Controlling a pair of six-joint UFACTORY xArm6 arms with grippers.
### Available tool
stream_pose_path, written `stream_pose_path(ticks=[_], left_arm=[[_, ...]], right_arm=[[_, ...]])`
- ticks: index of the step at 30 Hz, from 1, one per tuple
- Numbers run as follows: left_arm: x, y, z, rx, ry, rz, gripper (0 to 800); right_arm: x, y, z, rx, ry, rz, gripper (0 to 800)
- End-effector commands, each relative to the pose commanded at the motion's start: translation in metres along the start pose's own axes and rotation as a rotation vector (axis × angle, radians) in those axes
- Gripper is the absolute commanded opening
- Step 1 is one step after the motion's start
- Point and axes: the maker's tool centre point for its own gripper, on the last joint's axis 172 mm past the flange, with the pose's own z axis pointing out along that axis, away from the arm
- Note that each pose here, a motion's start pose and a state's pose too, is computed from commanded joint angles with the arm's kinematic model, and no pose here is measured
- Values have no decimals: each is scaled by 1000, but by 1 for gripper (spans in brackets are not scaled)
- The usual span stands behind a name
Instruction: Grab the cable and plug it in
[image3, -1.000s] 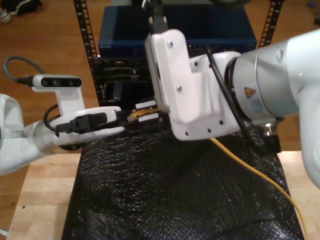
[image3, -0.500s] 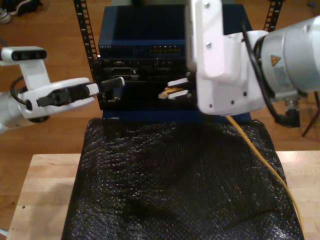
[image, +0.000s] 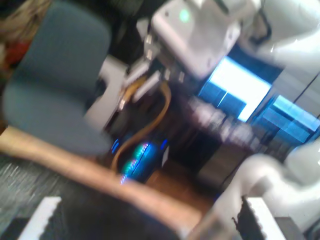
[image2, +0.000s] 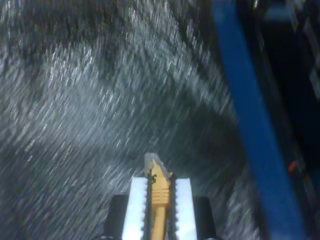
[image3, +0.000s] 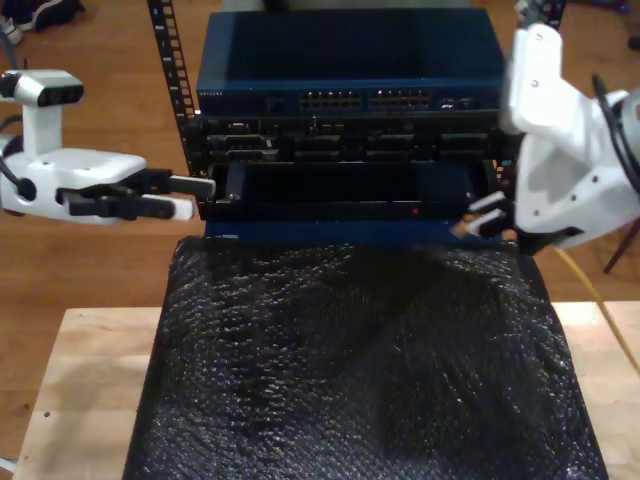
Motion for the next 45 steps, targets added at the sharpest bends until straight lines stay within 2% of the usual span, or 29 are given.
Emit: stream_pose_path(ticks=[4, 11, 17, 21, 25, 31, 38, 45], left_arm=[[-19, 2, -10, 21, -128, 12, 798], [-54, 7, -32, 58, -308, 94, 798], [-94, -2, -78, 143, -401, 172, 798], [-125, 7, -105, 146, -466, 206, 798], [-154, 27, -133, 143, -550, 267, 798], [-210, 66, -148, 109, -576, 305, 798], [-278, 118, -140, 1, -577, 362, 799], [-332, 165, -127, -70, -522, 359, 800]], right_arm=[[-10, 0, 4, 25, -16, 22, 0], [-23, -3, 14, 75, -36, 52, 0], [-35, -3, 14, 84, -59, 63, 0], [-37, -6, 14, 93, -70, 65, 0], [-40, -6, 15, 96, -81, 69, 0], [-44, -9, 22, 113, -85, 80, 0], [-45, -10, 23, 115, -86, 98, 0], [-46, -11, 23, 116, -87, 106, 0]])
